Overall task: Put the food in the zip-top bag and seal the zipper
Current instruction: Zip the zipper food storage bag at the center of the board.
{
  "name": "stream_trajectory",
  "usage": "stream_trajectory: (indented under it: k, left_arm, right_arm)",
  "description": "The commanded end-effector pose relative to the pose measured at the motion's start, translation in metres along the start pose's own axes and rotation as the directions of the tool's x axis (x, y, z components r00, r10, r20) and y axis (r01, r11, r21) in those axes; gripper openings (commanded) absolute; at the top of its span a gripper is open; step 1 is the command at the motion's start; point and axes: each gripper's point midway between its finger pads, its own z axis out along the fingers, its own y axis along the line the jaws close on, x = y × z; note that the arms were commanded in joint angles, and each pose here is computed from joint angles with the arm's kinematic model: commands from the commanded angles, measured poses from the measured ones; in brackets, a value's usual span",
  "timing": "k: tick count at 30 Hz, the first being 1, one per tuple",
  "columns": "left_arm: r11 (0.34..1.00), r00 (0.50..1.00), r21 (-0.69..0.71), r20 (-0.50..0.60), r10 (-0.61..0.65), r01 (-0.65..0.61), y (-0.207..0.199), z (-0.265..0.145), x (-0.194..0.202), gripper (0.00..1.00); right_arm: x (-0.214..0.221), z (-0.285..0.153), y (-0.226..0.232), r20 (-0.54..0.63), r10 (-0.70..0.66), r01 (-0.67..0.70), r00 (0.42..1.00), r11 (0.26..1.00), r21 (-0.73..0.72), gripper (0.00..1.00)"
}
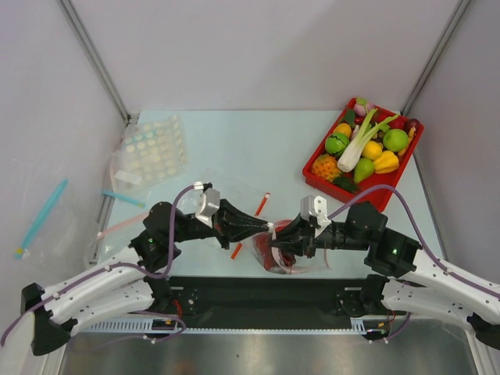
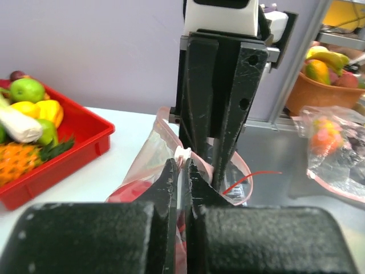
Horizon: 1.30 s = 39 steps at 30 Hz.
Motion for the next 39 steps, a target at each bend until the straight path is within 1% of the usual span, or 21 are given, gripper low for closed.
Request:
stream_trajectory:
  k: [1, 2, 3, 4, 5, 6, 8, 9, 12, 14, 17, 18, 19, 20, 22, 25, 34, 39]
  left_arm:
    - [0.985, 0.992, -0.125, 0.036, 0.122, -0.116, 0.001, -0.011, -0.033, 0.0]
    - [0.984, 0.991, -0.128, 0.037, 0.128, -0.122, -0.004, -0.011, -0.037, 0.0]
    - [0.982, 0.993, -0.148, 0.014, 0.121, -0.118, -0.002, -0.013, -0.033, 0.0]
    - [0.974, 0.992, -0.192, 0.01, 0.124, -0.12, 0.004, -0.014, -0.035, 0.0]
    - [0.972, 0.992, -0.201, 0.01, 0.124, -0.119, 0.003, -0.014, -0.039, 0.0]
    - [0.97, 0.994, -0.216, -0.017, 0.111, -0.112, 0.005, -0.014, -0.034, 0.0]
    - [0.965, 0.994, -0.238, -0.033, 0.104, -0.109, 0.007, -0.011, -0.038, 0.0]
    - [0.964, 0.994, -0.244, -0.058, 0.091, -0.103, 0.008, -0.011, -0.033, 0.0]
    - [0.963, 0.993, -0.25, -0.085, 0.083, -0.102, 0.007, -0.008, -0.032, 0.0]
    - [0.962, 0.993, -0.251, -0.082, 0.085, -0.103, 0.006, -0.007, -0.034, 0.0]
    - [0.963, 0.993, -0.247, -0.072, 0.089, -0.104, 0.003, -0.007, -0.038, 0.0]
    - [0.964, 0.994, -0.244, -0.068, 0.089, -0.103, 0.002, -0.008, -0.039, 0.0]
    - [0.964, 0.993, -0.245, -0.089, 0.081, -0.1, 0.002, -0.009, -0.034, 0.0]
    - [0.966, 0.993, -0.239, -0.091, 0.079, -0.099, 0.0, -0.009, -0.034, 0.0]
    - [0.967, 0.992, -0.233, -0.094, 0.079, -0.099, -0.001, -0.008, -0.034, 0.0]
    - [0.97, 0.992, -0.222, -0.104, 0.077, -0.099, -0.002, -0.006, -0.031, 0.0]
    - [0.976, 0.991, -0.19, -0.106, 0.082, -0.101, -0.009, -0.003, -0.03, 0.0]
    - [0.977, 0.992, -0.184, -0.092, 0.091, -0.107, -0.012, -0.006, -0.034, 0.0]
  right_arm:
    - [-0.035, -0.005, -0.015, 0.084, -0.042, 0.034, 0.996, 0.995, 0.096, 0.23]
    - [-0.034, -0.005, -0.016, 0.079, -0.036, 0.028, 0.996, 0.994, 0.105, 0.29]
    - [-0.035, -0.006, -0.017, 0.08, -0.035, 0.026, 0.996, 0.993, 0.111, 0.42]
    - [-0.036, -0.006, -0.018, 0.08, -0.032, 0.023, 0.996, 0.993, 0.118, 0.49]
    - [-0.038, -0.008, -0.017, 0.086, -0.032, 0.021, 0.996, 0.992, 0.121, 0.6]
    - [-0.038, -0.008, -0.018, 0.085, -0.029, 0.018, 0.996, 0.992, 0.127, 0.64]
    - [-0.044, -0.012, -0.015, 0.099, -0.027, 0.014, 0.995, 0.992, 0.128, 0.67]
    - [-0.047, -0.014, -0.014, 0.106, -0.024, 0.01, 0.994, 0.992, 0.128, 0.69]
    - [-0.054, -0.023, -0.007, 0.13, -0.027, 0.012, 0.991, 0.993, 0.12, 0.71]
    - [-0.059, -0.028, -0.005, 0.149, -0.034, 0.016, 0.988, 0.992, 0.123, 0.73]
    - [-0.065, -0.037, -0.007, 0.179, -0.048, 0.02, 0.983, 0.988, 0.156, 0.83]
    - [-0.066, -0.038, -0.008, 0.183, -0.051, 0.02, 0.982, 0.986, 0.165, 0.92]
    - [-0.066, -0.038, -0.012, 0.187, -0.051, 0.014, 0.981, 0.981, 0.193, 0.98]
    - [-0.069, -0.039, -0.014, 0.198, -0.059, 0.018, 0.978, 0.979, 0.203, 1.0]
    - [-0.069, -0.039, -0.019, 0.207, -0.067, 0.016, 0.976, 0.971, 0.239, 1.0]
    - [-0.067, -0.037, -0.021, 0.203, -0.086, 0.032, 0.975, 0.967, 0.253, 1.0]
    - [-0.04, -0.009, -0.037, 0.061, -0.082, 0.058, 0.995, 0.945, 0.321, 0.96]
    - [-0.033, -0.002, -0.039, 0.009, -0.09, 0.081, 0.996, 0.933, 0.349, 0.87]
